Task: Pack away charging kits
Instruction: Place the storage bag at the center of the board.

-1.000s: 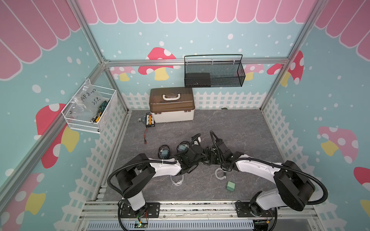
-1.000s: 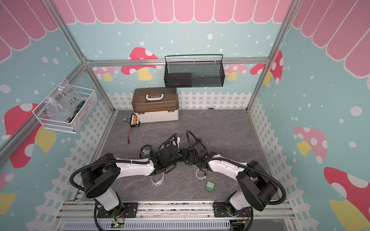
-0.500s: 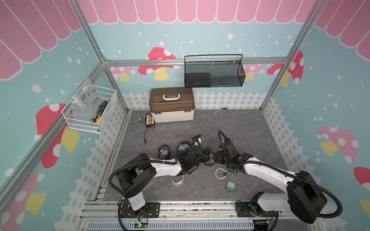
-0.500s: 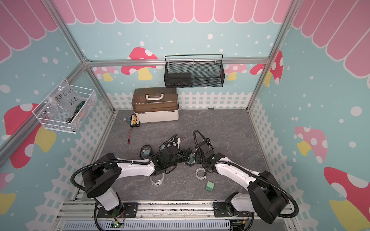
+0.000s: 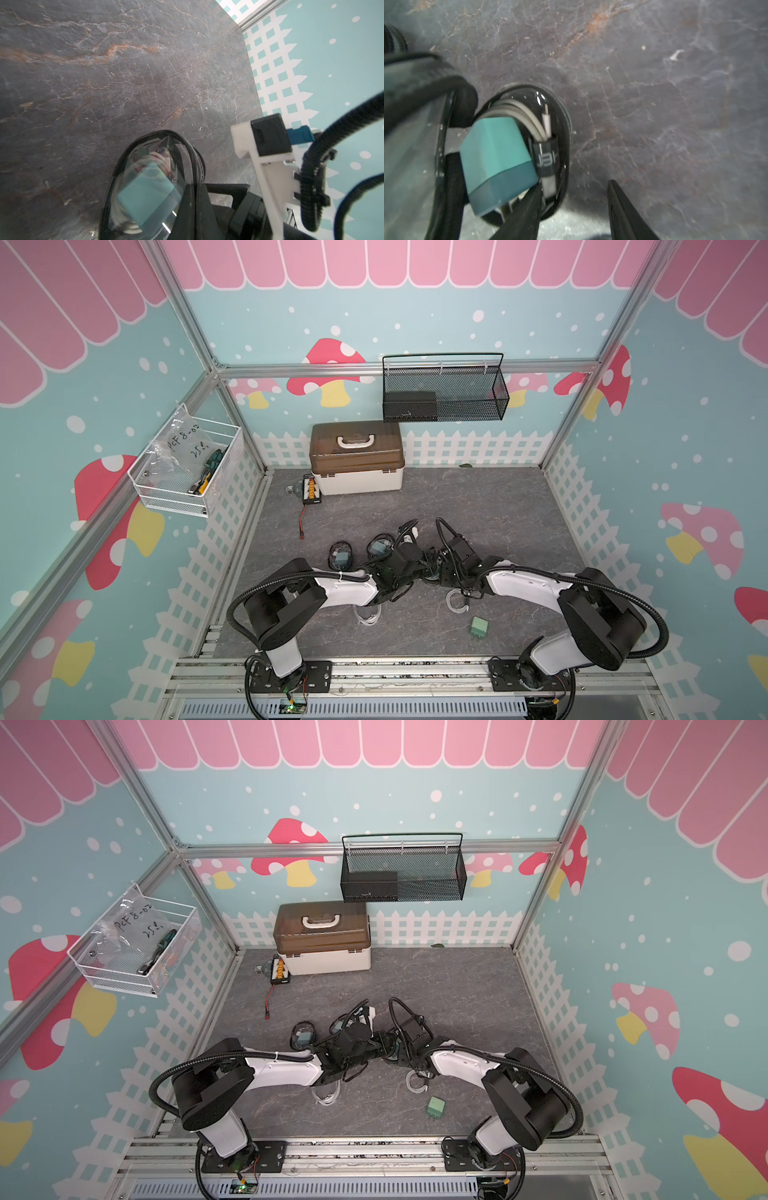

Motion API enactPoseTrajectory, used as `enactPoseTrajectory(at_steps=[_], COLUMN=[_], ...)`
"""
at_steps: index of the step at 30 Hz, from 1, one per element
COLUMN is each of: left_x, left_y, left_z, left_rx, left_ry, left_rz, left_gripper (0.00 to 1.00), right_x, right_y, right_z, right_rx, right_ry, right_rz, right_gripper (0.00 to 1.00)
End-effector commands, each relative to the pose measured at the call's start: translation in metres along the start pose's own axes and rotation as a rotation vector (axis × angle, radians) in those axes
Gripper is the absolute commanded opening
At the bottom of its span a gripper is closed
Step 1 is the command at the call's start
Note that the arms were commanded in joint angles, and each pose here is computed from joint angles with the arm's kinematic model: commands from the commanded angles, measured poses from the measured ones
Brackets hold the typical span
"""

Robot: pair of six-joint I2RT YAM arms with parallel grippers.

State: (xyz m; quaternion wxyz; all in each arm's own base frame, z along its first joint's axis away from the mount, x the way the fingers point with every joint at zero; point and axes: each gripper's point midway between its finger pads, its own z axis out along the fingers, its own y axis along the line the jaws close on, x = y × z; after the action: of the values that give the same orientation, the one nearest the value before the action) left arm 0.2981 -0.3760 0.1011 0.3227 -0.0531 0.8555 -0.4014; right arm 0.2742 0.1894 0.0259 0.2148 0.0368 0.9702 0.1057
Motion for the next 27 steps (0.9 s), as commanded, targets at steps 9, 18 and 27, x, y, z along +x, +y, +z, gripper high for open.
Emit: enactPoseTrajectory(at_steps=[9,18,27], left_x=[0.003,-0.017,-0.031], left_y=[-0.001,-0.007,0.014], left_z=[-0.009,-0.05,-0.098], left_rx=[0.03,0.062,0.033], left_ry=[0.006,-0.083,-0.195], left_rz=[-0.015,0.034,0.059], left_gripper=[0.28,0.75,0.89], right_x=[-0.018,-0.022,-0.056], right_y=[0.006,-0.013,0.022], right_z=[-0.006,-0.036,-0.059], right_rx=[0.025,0.033,-0.067], right_ry=[-0.042,-0.102,-0.152], right_rz=[-0.023,-0.027,-0.069], right_gripper=[0.49,0.56,0.6])
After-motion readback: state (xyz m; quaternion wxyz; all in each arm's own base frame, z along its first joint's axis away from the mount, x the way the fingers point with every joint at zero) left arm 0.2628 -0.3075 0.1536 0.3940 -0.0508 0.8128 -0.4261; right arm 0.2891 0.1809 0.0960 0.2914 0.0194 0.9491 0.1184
